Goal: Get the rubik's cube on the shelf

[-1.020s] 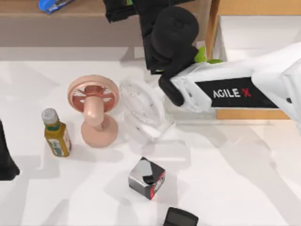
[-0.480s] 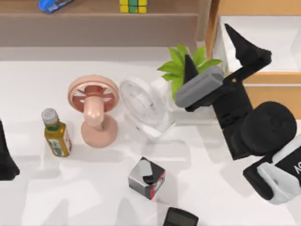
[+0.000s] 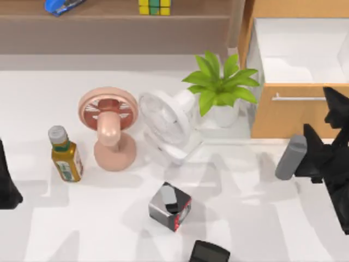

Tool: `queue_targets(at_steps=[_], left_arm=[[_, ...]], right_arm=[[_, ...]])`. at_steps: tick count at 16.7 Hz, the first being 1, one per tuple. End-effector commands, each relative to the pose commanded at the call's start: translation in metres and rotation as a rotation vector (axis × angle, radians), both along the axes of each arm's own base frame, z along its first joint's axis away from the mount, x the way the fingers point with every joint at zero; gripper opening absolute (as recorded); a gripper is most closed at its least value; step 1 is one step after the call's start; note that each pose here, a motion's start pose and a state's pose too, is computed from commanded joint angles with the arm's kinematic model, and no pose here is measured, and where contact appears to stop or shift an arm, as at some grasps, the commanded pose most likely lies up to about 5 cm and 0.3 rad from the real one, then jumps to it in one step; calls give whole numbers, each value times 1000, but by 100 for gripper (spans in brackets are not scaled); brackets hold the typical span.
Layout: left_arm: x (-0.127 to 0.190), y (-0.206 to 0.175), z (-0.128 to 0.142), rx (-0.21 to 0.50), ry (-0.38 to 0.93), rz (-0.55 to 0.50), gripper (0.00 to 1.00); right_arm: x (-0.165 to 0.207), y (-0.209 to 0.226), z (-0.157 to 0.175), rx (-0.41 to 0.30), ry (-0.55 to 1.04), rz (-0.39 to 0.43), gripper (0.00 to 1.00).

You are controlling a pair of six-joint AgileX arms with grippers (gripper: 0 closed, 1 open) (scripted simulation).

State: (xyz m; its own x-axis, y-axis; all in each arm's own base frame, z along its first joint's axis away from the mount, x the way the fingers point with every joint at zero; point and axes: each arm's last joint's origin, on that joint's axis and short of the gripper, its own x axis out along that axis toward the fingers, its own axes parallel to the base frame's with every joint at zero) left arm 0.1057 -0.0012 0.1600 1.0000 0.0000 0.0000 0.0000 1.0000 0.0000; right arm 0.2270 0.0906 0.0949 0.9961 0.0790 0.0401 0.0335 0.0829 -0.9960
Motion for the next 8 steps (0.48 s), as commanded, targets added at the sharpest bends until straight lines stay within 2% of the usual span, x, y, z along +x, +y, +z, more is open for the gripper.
queue_targets(at_steps=[3,8], left_arm=[[0,0,0,0,0,0,100],[0,0,0,0,0,0,100]], right_arm=[[0,-18,-5,-78,35,-86,100],[1,-18,-9,-85,50,-85,100]])
